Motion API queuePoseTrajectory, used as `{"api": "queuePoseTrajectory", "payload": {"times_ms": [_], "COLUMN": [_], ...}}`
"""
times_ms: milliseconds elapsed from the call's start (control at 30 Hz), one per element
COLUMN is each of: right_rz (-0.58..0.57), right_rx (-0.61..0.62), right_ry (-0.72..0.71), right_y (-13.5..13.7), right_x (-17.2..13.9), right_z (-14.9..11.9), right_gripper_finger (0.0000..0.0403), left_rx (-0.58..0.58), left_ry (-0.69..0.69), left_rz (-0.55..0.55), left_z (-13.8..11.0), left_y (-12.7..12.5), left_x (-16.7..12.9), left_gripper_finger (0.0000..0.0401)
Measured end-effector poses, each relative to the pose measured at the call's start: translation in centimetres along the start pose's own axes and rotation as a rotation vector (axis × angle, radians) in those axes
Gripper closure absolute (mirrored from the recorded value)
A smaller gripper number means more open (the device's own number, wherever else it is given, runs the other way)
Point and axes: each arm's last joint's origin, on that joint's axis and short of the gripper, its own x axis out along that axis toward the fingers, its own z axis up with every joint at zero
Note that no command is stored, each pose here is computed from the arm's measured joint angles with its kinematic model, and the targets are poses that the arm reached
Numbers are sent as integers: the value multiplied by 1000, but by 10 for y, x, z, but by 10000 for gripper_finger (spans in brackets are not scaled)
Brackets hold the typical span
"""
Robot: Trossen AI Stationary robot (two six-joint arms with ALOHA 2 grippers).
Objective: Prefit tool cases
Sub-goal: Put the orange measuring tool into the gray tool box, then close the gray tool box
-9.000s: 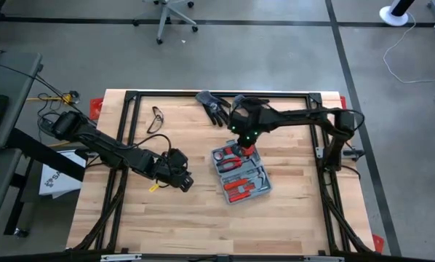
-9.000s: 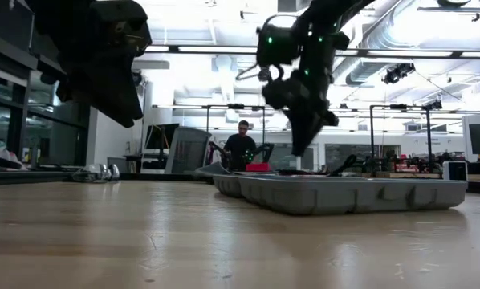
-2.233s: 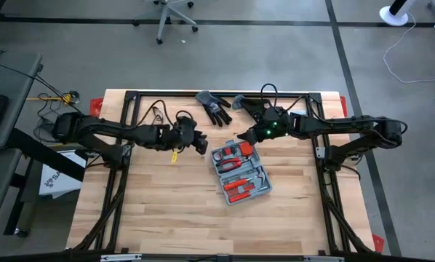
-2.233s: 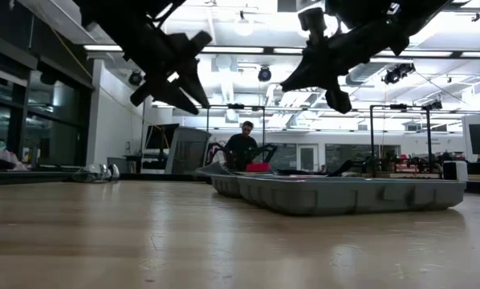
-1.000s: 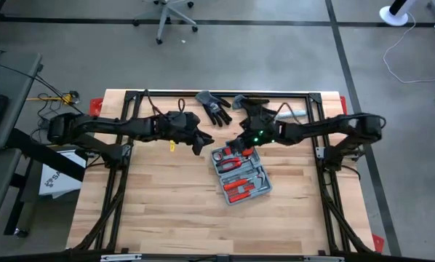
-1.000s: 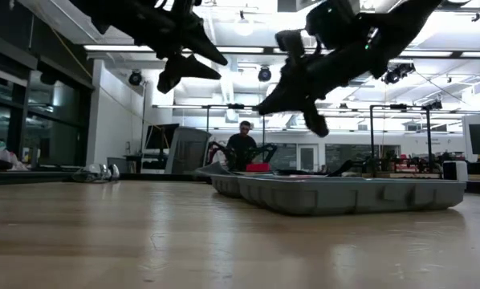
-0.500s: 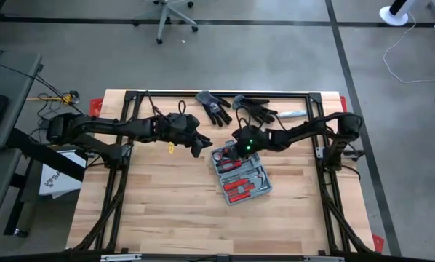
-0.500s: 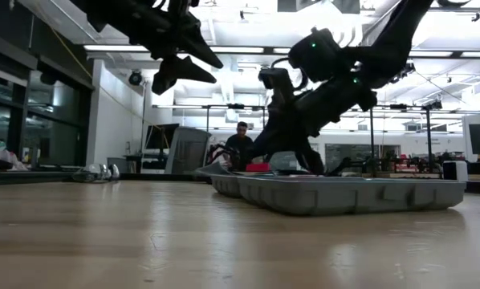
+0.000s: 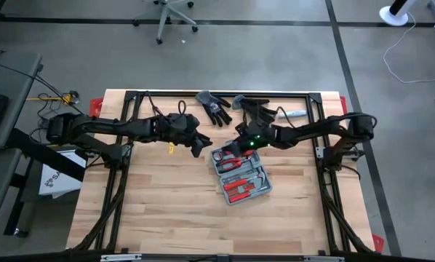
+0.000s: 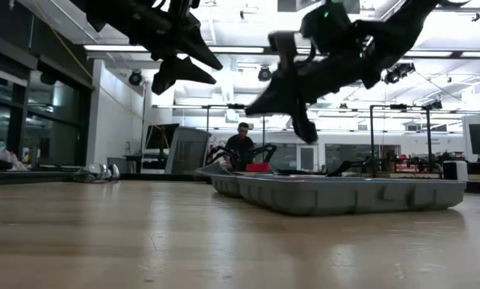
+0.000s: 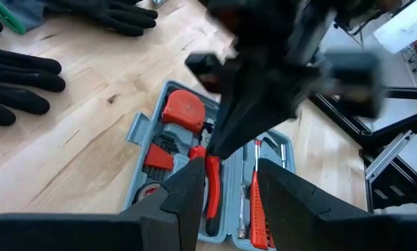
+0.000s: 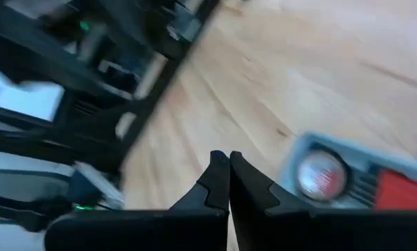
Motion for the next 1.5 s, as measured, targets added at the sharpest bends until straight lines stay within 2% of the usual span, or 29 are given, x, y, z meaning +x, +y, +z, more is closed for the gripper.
{"api": "queuePoseTrajectory", "payload": {"times_ms": [200,300,400,533,600,733,900,1067,1267,1500], "right_rz": [-95,-57,-29,55,44,-52,-320,-520,-598,-611], "right_rx": [55,77,72,10,-15,-55,-58,-50,-31,43], "right_ry": [125,142,135,43,37,49,144,222,258,244], "right_y": [-34,-37,-31,-4,3,9,1,2,17,38], "right_x": [26,29,23,2,-10,-38,-68,-87,-96,-98], "right_z": [-22,-19,-16,4,9,14,2,-18,-46,-81], "right_gripper_finger": [403,403,403,403,403,403,403,403,403,403], "left_rx": [0,0,1,0,6,13,-8,4,-5,57], "left_ry": [2,11,18,14,8,72,193,216,297,324], "left_rz": [2,8,9,7,2,5,2,-7,-95,-69], "left_z": [0,-1,-2,-1,0,-1,-9,-6,7,28], "left_y": [0,1,1,1,3,16,40,60,79,96], "left_x": [0,0,0,0,2,14,41,63,94,125], "left_gripper_finger": [275,275,275,275,275,275,275,275,275,275]}}
